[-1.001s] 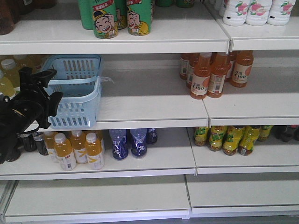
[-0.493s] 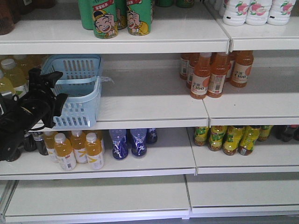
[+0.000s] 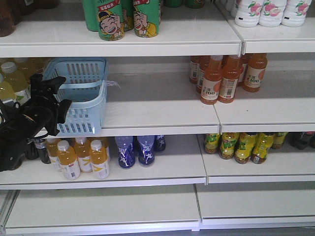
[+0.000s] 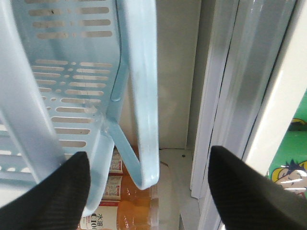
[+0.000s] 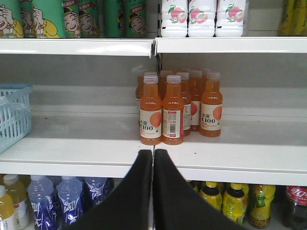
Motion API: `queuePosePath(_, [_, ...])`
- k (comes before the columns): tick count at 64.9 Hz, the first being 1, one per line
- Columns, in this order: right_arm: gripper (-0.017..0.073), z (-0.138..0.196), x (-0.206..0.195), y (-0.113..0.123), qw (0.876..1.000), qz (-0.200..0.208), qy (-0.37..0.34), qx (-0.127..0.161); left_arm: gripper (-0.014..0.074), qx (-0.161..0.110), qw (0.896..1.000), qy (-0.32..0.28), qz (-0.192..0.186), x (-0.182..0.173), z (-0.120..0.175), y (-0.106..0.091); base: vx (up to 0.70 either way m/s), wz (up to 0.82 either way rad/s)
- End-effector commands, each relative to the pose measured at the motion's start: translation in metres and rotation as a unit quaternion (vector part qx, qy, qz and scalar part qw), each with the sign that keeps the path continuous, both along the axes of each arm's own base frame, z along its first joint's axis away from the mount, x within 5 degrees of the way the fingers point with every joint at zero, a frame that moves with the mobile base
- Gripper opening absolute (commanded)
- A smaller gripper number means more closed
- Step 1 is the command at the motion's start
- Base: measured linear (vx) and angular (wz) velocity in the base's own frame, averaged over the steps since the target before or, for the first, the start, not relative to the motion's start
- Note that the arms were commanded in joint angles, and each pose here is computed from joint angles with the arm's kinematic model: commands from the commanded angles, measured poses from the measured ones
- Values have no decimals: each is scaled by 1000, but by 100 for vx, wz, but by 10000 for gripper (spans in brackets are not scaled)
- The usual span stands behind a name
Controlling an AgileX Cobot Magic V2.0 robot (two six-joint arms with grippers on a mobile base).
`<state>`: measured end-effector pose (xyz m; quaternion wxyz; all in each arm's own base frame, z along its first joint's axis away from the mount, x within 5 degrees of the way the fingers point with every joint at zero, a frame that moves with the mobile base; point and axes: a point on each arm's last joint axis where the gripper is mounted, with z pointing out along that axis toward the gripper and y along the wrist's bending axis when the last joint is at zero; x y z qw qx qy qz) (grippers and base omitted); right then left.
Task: Place coke in basket with both arms
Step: 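Hook the left gripper under the light-blue basket handle and close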
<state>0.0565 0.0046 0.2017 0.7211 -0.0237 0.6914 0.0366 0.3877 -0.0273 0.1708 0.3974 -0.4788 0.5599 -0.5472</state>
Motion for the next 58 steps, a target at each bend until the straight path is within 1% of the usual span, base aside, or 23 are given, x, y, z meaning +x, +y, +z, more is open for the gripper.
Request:
queuePosePath(1, [-5,1,-1,1,999,3,-34,-1,504,-19,997,-77,2,2,34,1,0,0])
queuePosePath(19, [-5,1,-1,1,999,3,-34,-1,504,-15,996,-93,3,11,44,1,0,0])
queuePosePath(29, [-5,1,-1,1,999,3,-34,-1,504,-3,998,-61,10,17,42,2,0,0])
queuePosePath(41, [-5,1,-1,1,999,3,-34,-1,504,-15,997,-69,11,26,35,2,0,0])
queuePosePath(46, [-5,1,-1,1,999,3,-34,-1,504,-16,996,-89,5,32,38,1,0,0])
queuePosePath(52, [-5,1,-1,1,999,3,-34,-1,504,-15,995,-95,4,36,39,1,0,0])
queuePosePath(58, [-5,1,-1,1,999,3,-34,-1,498,-20,996,-88,15,37,38,2,0,0])
